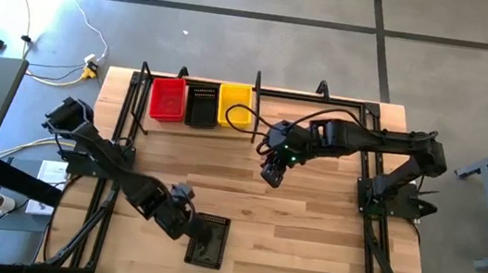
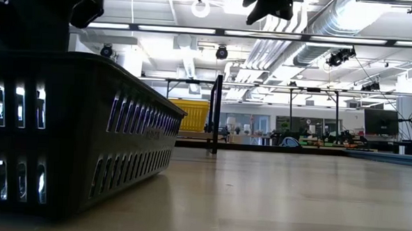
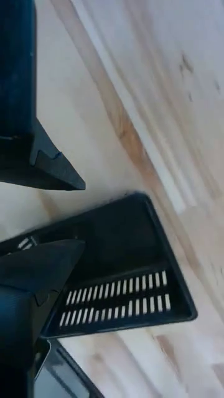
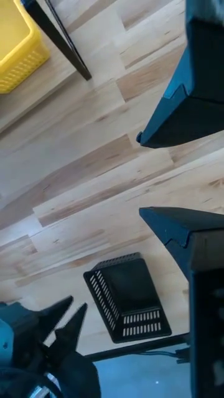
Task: Stack baskets on shelf by color
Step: Stack the black bin on top of the black bin
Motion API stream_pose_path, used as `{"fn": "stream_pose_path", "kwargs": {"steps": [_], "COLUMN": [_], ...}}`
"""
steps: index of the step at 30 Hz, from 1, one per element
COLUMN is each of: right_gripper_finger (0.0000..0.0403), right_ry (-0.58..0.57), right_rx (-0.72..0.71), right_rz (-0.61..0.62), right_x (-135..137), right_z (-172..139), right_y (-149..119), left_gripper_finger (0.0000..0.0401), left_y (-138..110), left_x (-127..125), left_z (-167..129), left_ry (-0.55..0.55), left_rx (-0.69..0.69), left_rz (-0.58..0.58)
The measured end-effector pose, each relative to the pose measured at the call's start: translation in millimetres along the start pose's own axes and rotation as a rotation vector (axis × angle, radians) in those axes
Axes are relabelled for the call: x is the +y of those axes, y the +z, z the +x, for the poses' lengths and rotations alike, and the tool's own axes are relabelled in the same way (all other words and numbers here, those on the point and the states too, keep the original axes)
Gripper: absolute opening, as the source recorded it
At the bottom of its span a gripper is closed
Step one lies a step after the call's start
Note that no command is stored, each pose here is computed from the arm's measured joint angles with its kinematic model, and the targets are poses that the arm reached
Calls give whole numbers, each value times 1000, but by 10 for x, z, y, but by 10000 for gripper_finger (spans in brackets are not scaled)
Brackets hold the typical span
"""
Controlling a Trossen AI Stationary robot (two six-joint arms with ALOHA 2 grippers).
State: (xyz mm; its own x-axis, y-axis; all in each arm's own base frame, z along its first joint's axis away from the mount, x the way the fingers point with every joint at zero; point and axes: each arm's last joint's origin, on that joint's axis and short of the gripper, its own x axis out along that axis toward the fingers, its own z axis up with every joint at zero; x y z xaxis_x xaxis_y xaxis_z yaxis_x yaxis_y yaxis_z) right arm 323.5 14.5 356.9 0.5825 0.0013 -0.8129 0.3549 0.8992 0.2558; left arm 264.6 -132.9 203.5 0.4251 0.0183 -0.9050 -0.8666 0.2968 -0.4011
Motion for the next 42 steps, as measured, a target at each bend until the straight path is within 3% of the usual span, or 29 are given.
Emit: {"fn": "stream_pose_path", "kwargs": {"steps": [16, 22, 28, 42], "right_gripper_finger": [149, 149, 149, 149], "right_ry": [-17, 74, 156, 370], "right_rx": [16, 56, 51, -153], "right_rz": [-2, -16, -157, -497], "right_x": [-12, 42, 284, 916], "right_z": [0, -2, -18, -139], "right_y": [-17, -39, -140, -318], "left_gripper_finger": [129, 82, 9, 5], "left_y": [-18, 63, 125, 441], "left_x": [-34, -39, -78, -236], "left_z": [452, 425, 376, 242], "left_ry": [67, 60, 23, -55], "left_rx": [21, 5, -12, -66], "left_rz": [-16, -25, -50, -87]}}
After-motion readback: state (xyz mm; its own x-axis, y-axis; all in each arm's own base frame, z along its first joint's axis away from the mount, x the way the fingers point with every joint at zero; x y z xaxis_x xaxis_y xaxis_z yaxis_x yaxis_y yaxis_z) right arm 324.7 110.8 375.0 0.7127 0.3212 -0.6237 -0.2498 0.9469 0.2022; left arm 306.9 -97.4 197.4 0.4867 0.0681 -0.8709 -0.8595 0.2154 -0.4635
